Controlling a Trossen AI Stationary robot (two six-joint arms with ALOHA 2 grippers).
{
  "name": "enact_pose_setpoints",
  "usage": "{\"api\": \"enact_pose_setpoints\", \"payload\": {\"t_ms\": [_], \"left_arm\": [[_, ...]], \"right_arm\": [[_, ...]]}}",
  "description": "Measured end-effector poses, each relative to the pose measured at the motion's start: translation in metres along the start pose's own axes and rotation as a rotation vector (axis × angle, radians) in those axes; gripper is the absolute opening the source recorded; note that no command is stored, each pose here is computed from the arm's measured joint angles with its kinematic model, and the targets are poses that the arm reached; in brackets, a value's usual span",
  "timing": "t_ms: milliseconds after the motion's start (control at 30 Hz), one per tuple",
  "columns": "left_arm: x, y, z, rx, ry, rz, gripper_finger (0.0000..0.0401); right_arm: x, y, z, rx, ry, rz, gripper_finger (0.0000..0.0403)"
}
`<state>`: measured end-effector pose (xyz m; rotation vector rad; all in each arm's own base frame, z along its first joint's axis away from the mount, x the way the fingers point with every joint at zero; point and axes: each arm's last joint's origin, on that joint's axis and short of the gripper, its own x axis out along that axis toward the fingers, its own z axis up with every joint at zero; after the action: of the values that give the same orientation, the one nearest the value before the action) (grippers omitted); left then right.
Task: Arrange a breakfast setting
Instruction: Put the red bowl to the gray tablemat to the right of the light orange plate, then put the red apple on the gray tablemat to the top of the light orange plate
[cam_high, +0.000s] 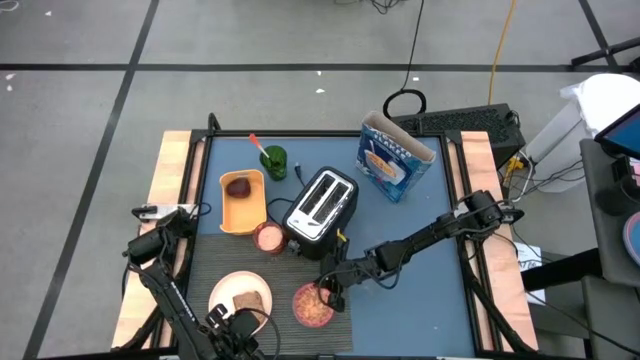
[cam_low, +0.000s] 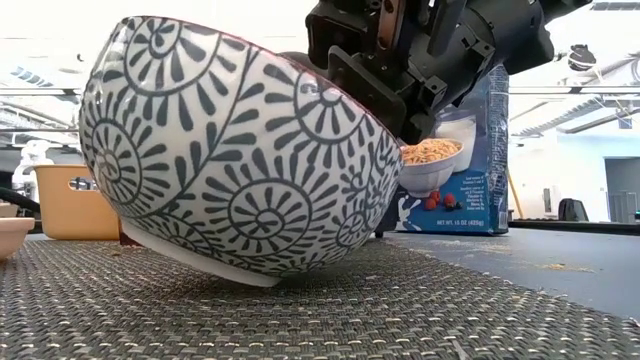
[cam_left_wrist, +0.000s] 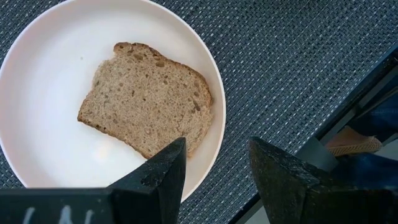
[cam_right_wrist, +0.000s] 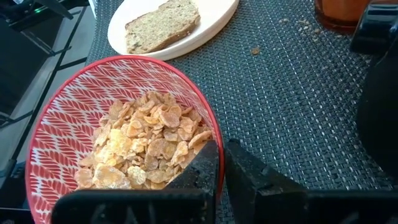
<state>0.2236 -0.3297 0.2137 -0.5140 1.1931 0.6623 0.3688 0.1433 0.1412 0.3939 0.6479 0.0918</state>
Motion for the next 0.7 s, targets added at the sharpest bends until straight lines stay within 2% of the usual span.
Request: {"api": "enact_pose_setpoints", "payload": {"t_ms": [367,700], "left_arm": [[0.0000,0.0000,-0.0001,0.000,0.000,0.000,0.0182],[0.0000,0.0000,-0.0001,0.000,0.000,0.000,0.0182]], "right_arm": [[-0.0001,0.0006,0.0006,0.002,-0.006,0.005,0.0111],[-0.0001,0.0009,0.0014,0.002,-0.014,0.009,0.0165]]}}
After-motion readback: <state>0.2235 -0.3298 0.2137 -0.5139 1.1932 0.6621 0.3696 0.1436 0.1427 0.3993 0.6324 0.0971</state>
